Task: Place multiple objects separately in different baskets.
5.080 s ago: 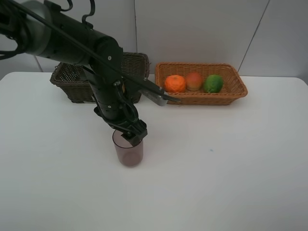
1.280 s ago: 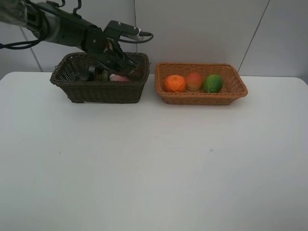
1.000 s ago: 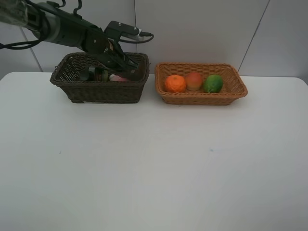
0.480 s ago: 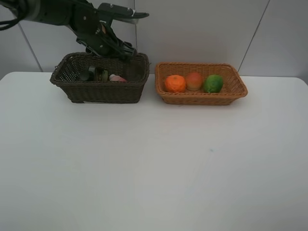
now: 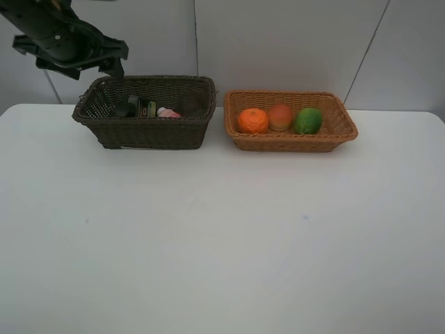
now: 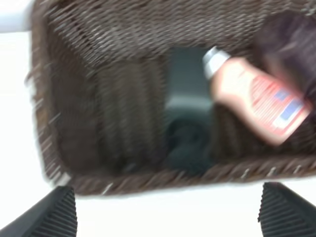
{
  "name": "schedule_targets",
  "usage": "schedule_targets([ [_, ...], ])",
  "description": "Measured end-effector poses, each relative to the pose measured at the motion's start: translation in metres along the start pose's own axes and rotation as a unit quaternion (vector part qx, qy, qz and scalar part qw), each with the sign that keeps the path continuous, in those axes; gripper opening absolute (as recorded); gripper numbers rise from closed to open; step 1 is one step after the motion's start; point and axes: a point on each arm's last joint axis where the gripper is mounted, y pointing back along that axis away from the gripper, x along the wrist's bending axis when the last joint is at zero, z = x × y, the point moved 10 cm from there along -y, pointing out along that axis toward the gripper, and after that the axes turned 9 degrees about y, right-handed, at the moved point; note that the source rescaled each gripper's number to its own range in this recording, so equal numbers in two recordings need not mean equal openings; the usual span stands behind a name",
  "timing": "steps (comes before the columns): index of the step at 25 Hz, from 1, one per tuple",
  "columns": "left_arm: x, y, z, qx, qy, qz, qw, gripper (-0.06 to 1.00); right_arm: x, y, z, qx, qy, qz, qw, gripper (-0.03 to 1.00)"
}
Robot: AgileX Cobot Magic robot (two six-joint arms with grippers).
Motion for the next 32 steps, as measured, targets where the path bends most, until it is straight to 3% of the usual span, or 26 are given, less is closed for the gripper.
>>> schedule_targets([
  [4, 0.033, 0.058, -0.02, -0.026, 0.01, 0.009, 1.0, 0.95, 0.0, 0.0, 0.0, 0.0, 0.0, 0.0, 1.0, 0.81],
  [13, 0.051, 0.205, -0.065, -0.117, 0.005, -0.007, 0.993, 0.95, 0.0, 0.0, 0.0, 0.0, 0.0, 0.0, 1.0, 0.81],
  [17, 0.063, 0.255, -0.1, -0.127, 0.002, -0.003, 0.992, 0.95, 0.0, 0.0, 0.0, 0.0, 0.0, 0.0, 1.0, 0.81],
  [22, 0.076, 0.294, -0.147, -0.124, -0.006, 0.004, 0.992, 0.95, 0.0, 0.0, 0.0, 0.0, 0.0, 0.0, 1.0, 0.81],
  [25, 0.081, 0.309, -0.165, -0.154, -0.007, -0.002, 0.988, 0.95, 0.0, 0.0, 0.0, 0.0, 0.0, 0.0, 1.0, 0.81],
  [32, 0.09, 0.284, -0.209, -0.162, -0.006, -0.004, 0.987, 0.95, 0.0, 0.0, 0.0, 0.0, 0.0, 0.0, 1.0, 0.81],
])
